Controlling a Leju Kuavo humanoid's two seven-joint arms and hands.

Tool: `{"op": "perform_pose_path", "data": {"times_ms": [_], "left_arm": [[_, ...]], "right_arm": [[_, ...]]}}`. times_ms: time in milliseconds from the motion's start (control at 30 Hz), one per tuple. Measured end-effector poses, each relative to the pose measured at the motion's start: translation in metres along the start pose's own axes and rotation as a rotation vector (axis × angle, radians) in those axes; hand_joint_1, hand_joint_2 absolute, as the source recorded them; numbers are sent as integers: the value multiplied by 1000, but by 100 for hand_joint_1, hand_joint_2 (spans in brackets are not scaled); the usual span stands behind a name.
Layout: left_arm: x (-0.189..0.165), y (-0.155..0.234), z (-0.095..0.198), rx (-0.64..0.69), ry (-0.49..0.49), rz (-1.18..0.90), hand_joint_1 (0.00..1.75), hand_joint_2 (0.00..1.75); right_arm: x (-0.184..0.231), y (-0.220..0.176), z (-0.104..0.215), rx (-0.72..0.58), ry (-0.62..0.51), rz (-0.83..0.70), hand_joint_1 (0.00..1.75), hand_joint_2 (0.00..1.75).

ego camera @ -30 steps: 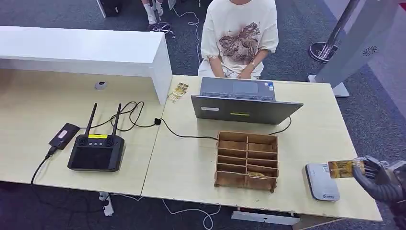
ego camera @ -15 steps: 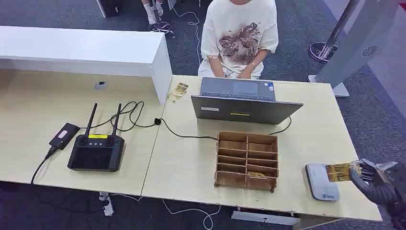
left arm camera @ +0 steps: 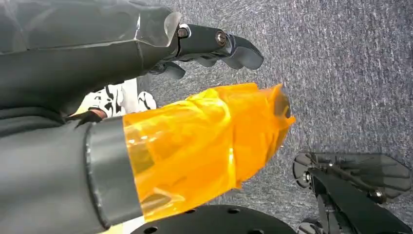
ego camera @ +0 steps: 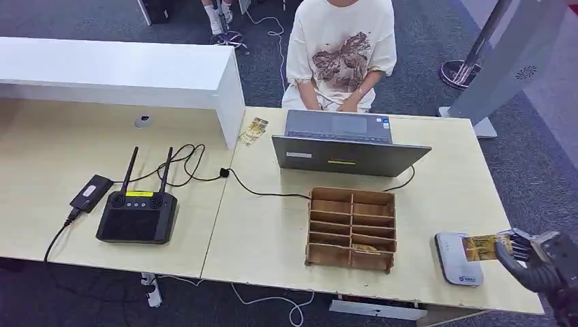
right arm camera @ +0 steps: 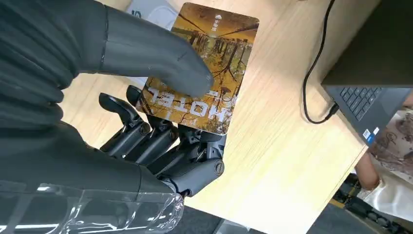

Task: Pass the card to the sensor for recognition and then transmit it.

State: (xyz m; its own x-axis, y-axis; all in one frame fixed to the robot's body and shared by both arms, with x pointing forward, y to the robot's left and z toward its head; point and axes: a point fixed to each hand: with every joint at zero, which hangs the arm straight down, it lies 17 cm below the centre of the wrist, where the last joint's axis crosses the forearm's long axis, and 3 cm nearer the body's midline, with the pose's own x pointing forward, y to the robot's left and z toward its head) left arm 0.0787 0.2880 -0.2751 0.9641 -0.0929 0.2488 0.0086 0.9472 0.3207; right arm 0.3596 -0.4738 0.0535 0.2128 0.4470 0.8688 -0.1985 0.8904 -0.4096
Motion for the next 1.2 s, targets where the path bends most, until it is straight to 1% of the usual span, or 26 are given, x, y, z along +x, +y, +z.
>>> {"op": "perform_pose_path", "data": {"times_ms": [300, 533, 1200], "left_arm": [[-1, 2, -1, -2, 4, 6, 0, 0], [0, 3, -1, 7, 2, -2, 0, 0], [1, 3, -1, 5, 1, 0, 0, 0]], "right_arm": [[1, 13, -11, 6, 0, 14, 175, 175], [-8, 12, 3, 2, 6, -21, 175, 175], [-14, 14, 5, 12, 27, -7, 175, 175]]}}
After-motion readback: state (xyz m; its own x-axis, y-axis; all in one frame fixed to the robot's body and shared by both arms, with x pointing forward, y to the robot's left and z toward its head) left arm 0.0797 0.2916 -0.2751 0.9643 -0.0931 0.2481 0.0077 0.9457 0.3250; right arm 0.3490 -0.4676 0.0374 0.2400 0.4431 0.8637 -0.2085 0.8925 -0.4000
